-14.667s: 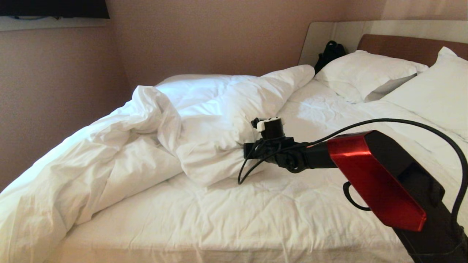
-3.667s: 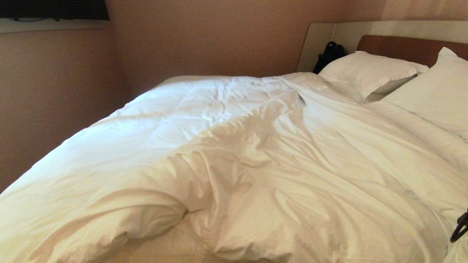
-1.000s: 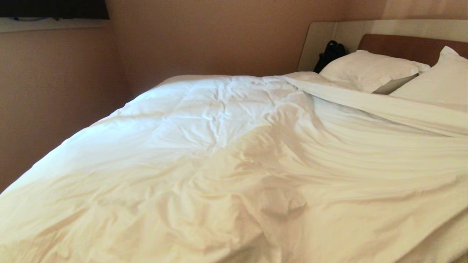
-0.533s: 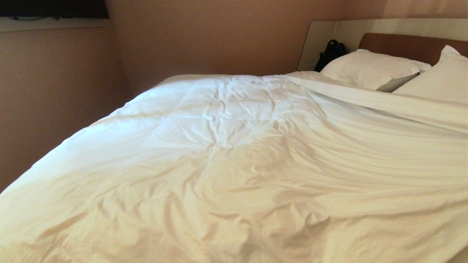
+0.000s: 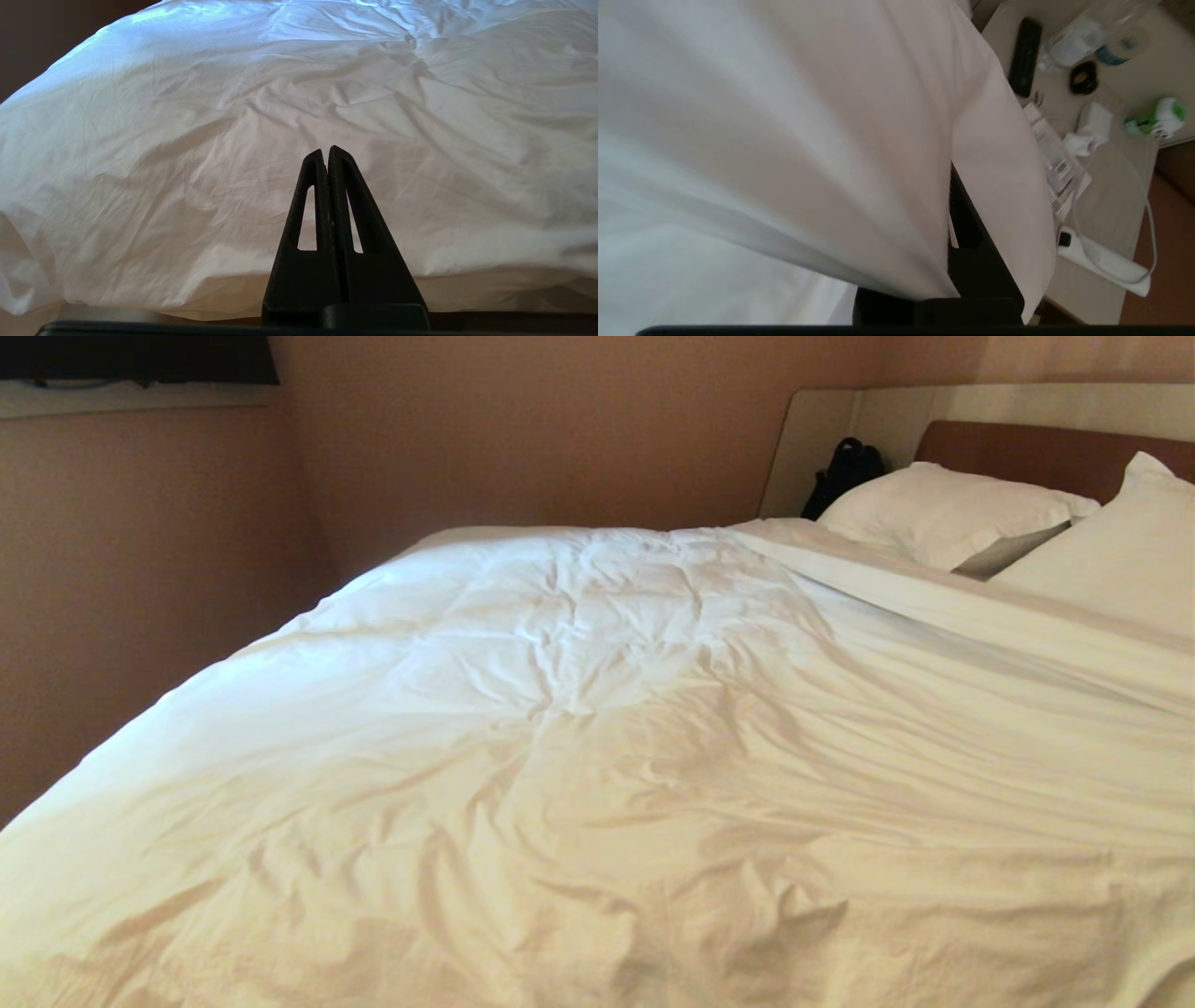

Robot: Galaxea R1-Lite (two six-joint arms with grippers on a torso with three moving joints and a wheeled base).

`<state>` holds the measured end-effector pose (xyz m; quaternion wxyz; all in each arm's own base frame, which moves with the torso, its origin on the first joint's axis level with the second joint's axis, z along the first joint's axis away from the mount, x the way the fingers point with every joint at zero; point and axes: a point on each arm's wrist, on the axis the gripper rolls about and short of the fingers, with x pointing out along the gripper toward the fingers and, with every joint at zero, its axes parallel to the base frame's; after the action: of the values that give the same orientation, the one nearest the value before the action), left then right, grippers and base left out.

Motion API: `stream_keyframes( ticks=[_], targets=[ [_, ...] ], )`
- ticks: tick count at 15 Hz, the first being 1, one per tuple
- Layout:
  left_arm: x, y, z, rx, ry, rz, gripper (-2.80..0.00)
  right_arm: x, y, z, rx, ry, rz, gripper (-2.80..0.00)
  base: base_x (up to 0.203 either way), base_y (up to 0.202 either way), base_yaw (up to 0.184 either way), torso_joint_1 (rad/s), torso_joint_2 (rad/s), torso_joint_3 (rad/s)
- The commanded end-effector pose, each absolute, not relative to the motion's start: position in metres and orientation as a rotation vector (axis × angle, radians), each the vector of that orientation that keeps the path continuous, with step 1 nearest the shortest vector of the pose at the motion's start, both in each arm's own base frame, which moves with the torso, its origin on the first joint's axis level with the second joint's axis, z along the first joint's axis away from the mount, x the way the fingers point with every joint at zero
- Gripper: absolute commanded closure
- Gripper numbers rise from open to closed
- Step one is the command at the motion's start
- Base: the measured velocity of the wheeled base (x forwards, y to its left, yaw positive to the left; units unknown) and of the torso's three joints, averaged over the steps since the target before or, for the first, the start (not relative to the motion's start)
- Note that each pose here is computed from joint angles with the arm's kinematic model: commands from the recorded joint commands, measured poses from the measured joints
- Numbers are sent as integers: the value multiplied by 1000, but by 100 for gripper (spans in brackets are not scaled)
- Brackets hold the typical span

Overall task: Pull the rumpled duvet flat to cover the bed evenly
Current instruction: Flatten the corners of the folded blanket

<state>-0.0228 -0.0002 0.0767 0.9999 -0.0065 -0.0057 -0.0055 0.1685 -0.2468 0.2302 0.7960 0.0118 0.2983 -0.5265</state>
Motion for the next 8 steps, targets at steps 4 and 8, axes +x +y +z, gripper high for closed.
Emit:
stream_keyframes(
  ticks=[4, 8],
  targets=[
    [-23, 0, 77, -14, -11, -11, 0, 171, -243, 215, 44, 687, -1065, -280, 0, 0, 0, 0, 0, 0],
    [-23, 0, 77, -14, -12, -11, 0, 171, -241, 211, 31, 713, -1033, -280, 0, 0, 0, 0, 0, 0]
  ],
)
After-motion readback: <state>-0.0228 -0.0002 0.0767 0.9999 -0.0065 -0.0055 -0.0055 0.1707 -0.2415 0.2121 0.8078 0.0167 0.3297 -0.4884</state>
